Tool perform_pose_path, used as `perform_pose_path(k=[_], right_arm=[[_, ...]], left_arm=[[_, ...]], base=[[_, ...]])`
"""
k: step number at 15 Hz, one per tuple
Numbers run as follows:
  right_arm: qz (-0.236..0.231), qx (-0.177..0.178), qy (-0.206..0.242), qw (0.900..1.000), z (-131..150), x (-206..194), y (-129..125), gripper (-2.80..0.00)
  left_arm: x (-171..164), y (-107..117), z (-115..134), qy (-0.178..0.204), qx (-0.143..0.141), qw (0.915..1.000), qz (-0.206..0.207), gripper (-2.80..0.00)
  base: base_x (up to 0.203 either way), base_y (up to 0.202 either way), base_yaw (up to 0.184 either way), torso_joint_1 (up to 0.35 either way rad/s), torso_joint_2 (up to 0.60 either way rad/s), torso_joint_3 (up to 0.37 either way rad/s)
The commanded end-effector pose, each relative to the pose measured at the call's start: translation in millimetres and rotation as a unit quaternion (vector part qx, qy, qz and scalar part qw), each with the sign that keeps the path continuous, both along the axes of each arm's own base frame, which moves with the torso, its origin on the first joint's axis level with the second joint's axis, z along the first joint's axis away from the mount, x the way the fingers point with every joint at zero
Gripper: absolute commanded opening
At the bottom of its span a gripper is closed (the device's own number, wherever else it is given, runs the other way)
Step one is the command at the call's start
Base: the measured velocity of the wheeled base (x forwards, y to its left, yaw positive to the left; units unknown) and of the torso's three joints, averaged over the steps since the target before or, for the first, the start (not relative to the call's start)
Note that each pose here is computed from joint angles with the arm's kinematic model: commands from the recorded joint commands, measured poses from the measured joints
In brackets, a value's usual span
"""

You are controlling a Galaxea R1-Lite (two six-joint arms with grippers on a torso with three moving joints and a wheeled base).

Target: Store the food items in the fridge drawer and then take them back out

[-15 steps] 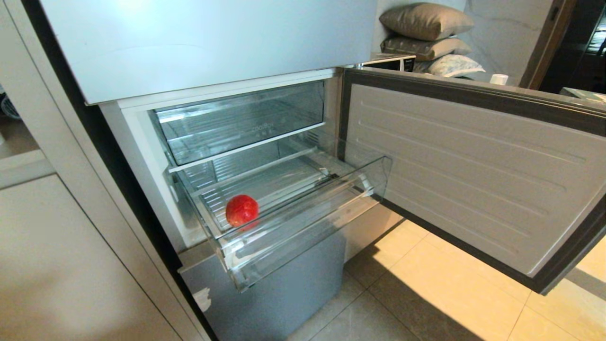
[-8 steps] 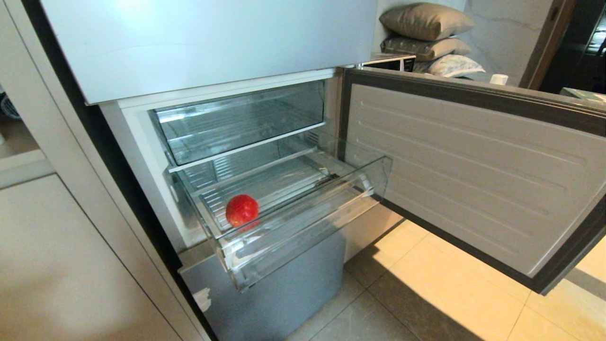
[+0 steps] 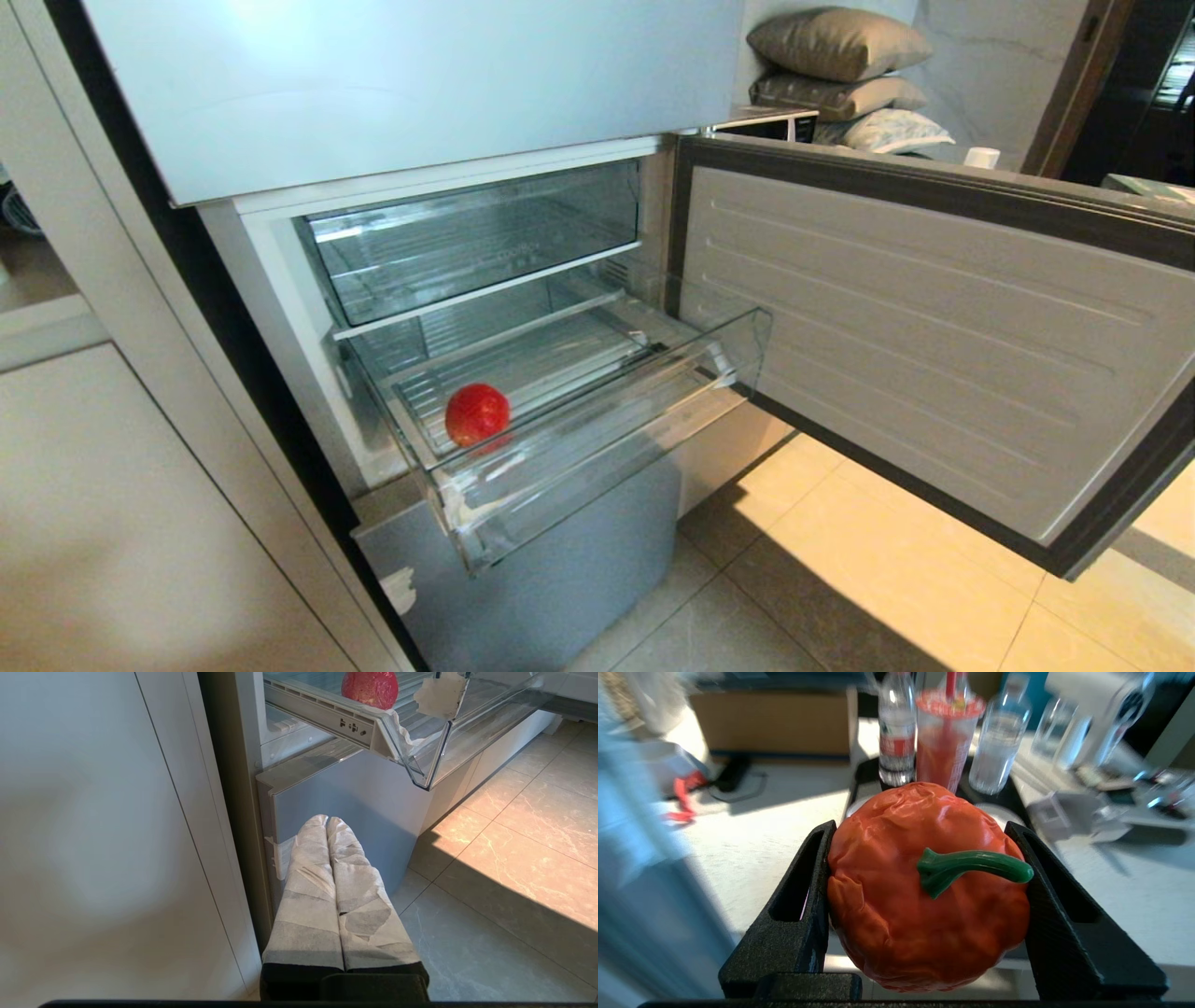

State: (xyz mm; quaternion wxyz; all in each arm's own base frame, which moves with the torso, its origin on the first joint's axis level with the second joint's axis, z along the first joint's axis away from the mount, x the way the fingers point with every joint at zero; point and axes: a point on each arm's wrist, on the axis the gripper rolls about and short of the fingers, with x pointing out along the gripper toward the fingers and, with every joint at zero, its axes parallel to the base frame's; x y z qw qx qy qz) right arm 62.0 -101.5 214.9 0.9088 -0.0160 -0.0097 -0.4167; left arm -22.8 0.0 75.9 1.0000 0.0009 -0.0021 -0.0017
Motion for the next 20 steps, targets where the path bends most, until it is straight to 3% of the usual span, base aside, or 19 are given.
perform_pose_path(k=[1, 3, 5, 7, 8, 10, 12, 17, 20], right_arm=[[0.031, -0.058, -0.037, 0.997, 0, -19, 43, -2.8], [0.133, -0.053, -0.048, 0.989, -7, -17, 64, -2.8], [0.281, -0.038, -0.052, 0.958, -25, -29, 90, -2.8], [0.377, -0.017, -0.032, 0.926, -58, -52, 102, -2.8], [0.395, -0.003, 0.001, 0.919, -84, -57, 103, -2.8], [0.383, 0.038, 0.089, 0.919, -124, -60, 102, -2.8], [0.375, 0.068, 0.154, 0.912, -138, -64, 102, -2.8], [0.363, 0.063, 0.144, 0.918, -136, -63, 101, -2.8], [0.396, 0.047, 0.122, 0.909, -136, -67, 101, -2.8]], left_arm=[[0, 0, 0, 0.001, 0.0, 1.0, 0.0, -2.8], [0, 0, 0, 0.001, 0.0, 1.0, 0.0, -2.8], [0, 0, 0, 0.001, 0.0, 1.0, 0.0, -2.8], [0, 0, 0, 0.001, 0.0, 1.0, 0.0, -2.8], [0, 0, 0, 0.001, 0.0, 1.0, 0.0, -2.8], [0, 0, 0, 0.001, 0.0, 1.0, 0.0, -2.8], [0, 0, 0, 0.001, 0.0, 1.0, 0.0, -2.8], [0, 0, 0, 0.001, 0.0, 1.0, 0.0, -2.8], [0, 0, 0, 0.001, 0.0, 1.0, 0.0, -2.8]], base=[[0.0, 0.0, 0.0, 0.0, 0.0, 0.0], [0.0, 0.0, 0.0, 0.0, 0.0, 0.0], [0.0, 0.0, 0.0, 0.0, 0.0, 0.0], [0.0, 0.0, 0.0, 0.0, 0.0, 0.0], [0.0, 0.0, 0.0, 0.0, 0.0, 0.0], [0.0, 0.0, 0.0, 0.0, 0.0, 0.0], [0.0, 0.0, 0.0, 0.0, 0.0, 0.0], [0.0, 0.0, 0.0, 0.0, 0.0, 0.0], [0.0, 0.0, 0.0, 0.0, 0.0, 0.0]])
